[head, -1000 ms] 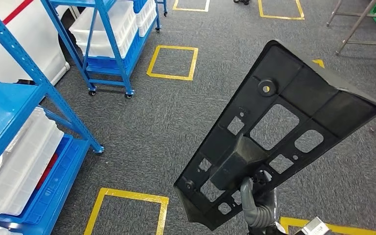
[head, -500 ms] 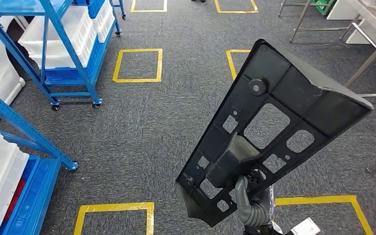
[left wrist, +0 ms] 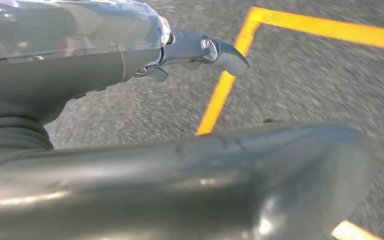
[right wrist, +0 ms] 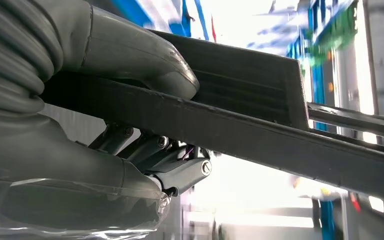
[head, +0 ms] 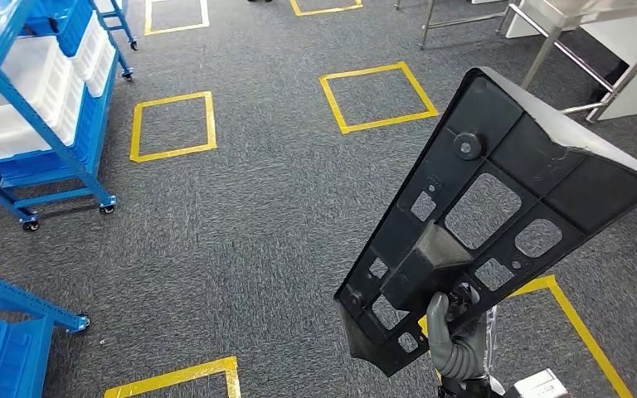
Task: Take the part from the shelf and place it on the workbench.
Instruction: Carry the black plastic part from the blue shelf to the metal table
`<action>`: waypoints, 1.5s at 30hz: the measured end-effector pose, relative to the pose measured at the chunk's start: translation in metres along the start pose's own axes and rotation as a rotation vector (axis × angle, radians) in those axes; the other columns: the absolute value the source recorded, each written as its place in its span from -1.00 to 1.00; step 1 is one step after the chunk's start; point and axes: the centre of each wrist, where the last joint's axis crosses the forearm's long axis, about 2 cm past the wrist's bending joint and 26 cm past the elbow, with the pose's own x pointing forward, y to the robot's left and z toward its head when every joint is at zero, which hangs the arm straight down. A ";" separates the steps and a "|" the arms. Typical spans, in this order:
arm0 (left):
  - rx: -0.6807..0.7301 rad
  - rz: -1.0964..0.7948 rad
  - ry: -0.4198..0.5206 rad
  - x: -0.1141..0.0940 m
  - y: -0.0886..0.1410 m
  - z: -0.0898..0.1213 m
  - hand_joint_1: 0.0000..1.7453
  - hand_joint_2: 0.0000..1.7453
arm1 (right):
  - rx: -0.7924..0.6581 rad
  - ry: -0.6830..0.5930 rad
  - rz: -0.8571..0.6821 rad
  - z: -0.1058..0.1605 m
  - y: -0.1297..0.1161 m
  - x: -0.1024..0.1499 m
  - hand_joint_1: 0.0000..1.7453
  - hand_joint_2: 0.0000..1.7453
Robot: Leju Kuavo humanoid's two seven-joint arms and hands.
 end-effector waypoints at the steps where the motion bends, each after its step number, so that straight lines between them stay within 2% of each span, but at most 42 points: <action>1: -0.005 0.001 -0.005 0.000 0.001 -0.001 -1.00 -1.00 | -0.004 -0.003 0.011 0.000 -0.001 0.001 1.00 1.00; 14: -0.035 -0.009 -0.044 0.000 0.011 -0.007 -1.00 -1.00 | -0.027 -0.003 0.089 0.008 -0.012 0.011 1.00 1.00; 15: -0.042 -0.019 -0.063 0.001 0.013 -0.008 -1.00 -1.00 | -0.026 -0.005 0.103 0.009 -0.013 0.012 1.00 1.00; 19: -0.168 -0.191 -0.338 0.003 0.016 -0.011 -1.00 -1.00 | 0.034 -0.027 0.239 0.014 -0.023 0.019 1.00 1.00; 21: -0.203 -0.210 -0.366 0.002 0.016 -0.010 -1.00 -1.00 | 0.058 -0.038 0.286 0.012 -0.025 0.019 1.00 1.00; 26: -0.319 -0.250 -0.411 0.010 0.024 -0.018 -1.00 -1.00 | 0.164 -0.053 0.462 0.002 -0.041 0.019 1.00 1.00; 30: -0.347 -0.248 -0.431 0.022 0.040 -0.030 -1.00 -1.00 | 0.204 -0.053 0.548 -0.002 -0.059 0.021 1.00 1.00; 35: -0.346 -0.240 -0.435 0.030 0.052 -0.038 -1.00 -1.00 | 0.218 -0.061 0.583 -0.006 -0.065 0.024 1.00 1.00; 45: -0.352 -0.264 -0.438 0.037 0.061 -0.043 -1.00 -1.00 | 0.230 -0.078 0.588 -0.019 -0.065 0.022 1.00 1.00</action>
